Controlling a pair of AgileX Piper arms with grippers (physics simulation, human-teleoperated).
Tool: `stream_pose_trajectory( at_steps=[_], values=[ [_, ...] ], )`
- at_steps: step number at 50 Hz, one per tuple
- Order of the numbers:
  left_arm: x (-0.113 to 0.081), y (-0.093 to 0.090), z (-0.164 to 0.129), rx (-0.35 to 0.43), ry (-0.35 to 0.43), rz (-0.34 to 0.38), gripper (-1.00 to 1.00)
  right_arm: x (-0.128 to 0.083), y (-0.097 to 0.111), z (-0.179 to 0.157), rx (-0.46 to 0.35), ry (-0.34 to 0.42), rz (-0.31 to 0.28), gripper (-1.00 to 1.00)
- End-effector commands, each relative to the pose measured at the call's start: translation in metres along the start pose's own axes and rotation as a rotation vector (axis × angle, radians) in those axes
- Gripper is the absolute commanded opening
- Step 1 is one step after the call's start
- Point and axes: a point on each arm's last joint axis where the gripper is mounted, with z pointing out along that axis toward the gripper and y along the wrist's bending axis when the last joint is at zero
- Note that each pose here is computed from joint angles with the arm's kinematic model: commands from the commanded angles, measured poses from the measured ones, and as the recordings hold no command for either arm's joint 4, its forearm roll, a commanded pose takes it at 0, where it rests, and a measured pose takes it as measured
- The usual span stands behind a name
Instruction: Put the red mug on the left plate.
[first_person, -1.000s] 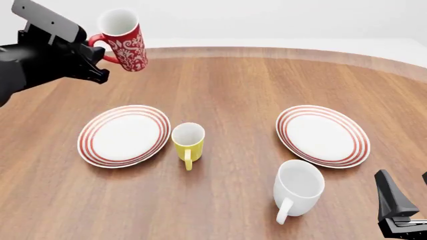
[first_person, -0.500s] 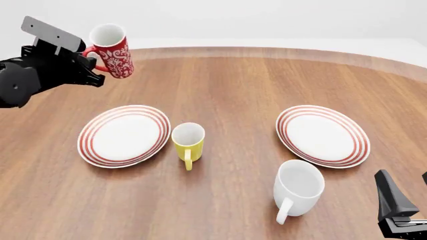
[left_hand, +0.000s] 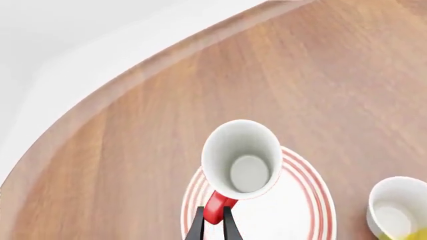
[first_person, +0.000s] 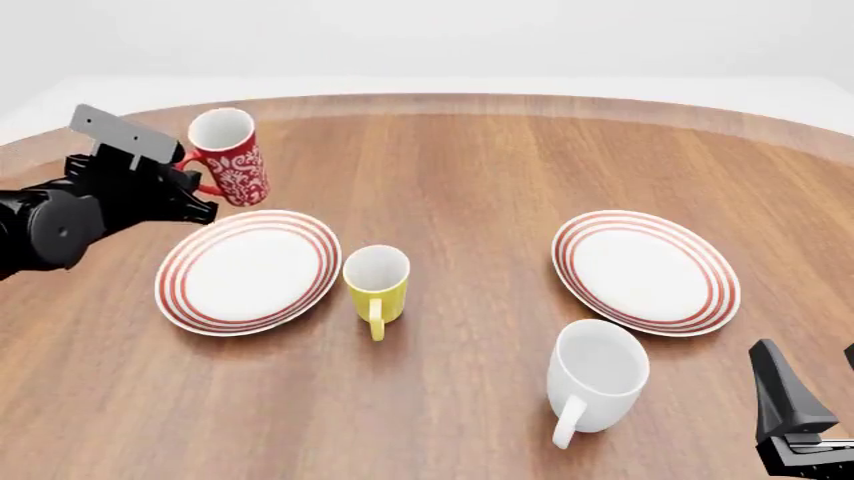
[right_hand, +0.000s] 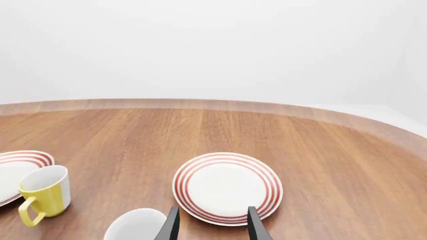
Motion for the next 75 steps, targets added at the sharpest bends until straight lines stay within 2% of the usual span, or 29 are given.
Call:
stream_pose_trajectory(
  at_steps=[1,8,27,34,42,50,75],
  values=[
    [0.026,-0.009,0.008,0.009,0.034,-0.028,-1.00,0.000,0.000,0.000,0.000,0.000,0.000,1.00],
    [0.043,-0.012,0.011,0.005,0.048,-0.051,-1.00,0.000,0.000,0.000,0.000,0.000,0.000,1.00],
    [0.064,-0.019,0.019,0.008,0.070,-0.079,-1.00,0.000,0.000,0.000,0.000,0.000,0.000,1.00],
    [0.079,-0.020,0.029,0.004,0.099,-0.088,-1.00,0.000,0.000,0.000,0.000,0.000,0.000,1.00],
    [0.087,-0.009,0.034,-0.028,0.115,-0.102,-1.00,0.000,0.000,0.000,0.000,0.000,0.000,1.00],
    [0.096,-0.009,0.037,-0.034,0.122,-0.112,-1.00,0.000,0.000,0.000,0.000,0.000,0.000,1.00],
    [0.121,-0.021,0.043,-0.015,0.159,-0.119,-1.00,0.000,0.000,0.000,0.000,0.000,0.000,1.00]
  ],
)
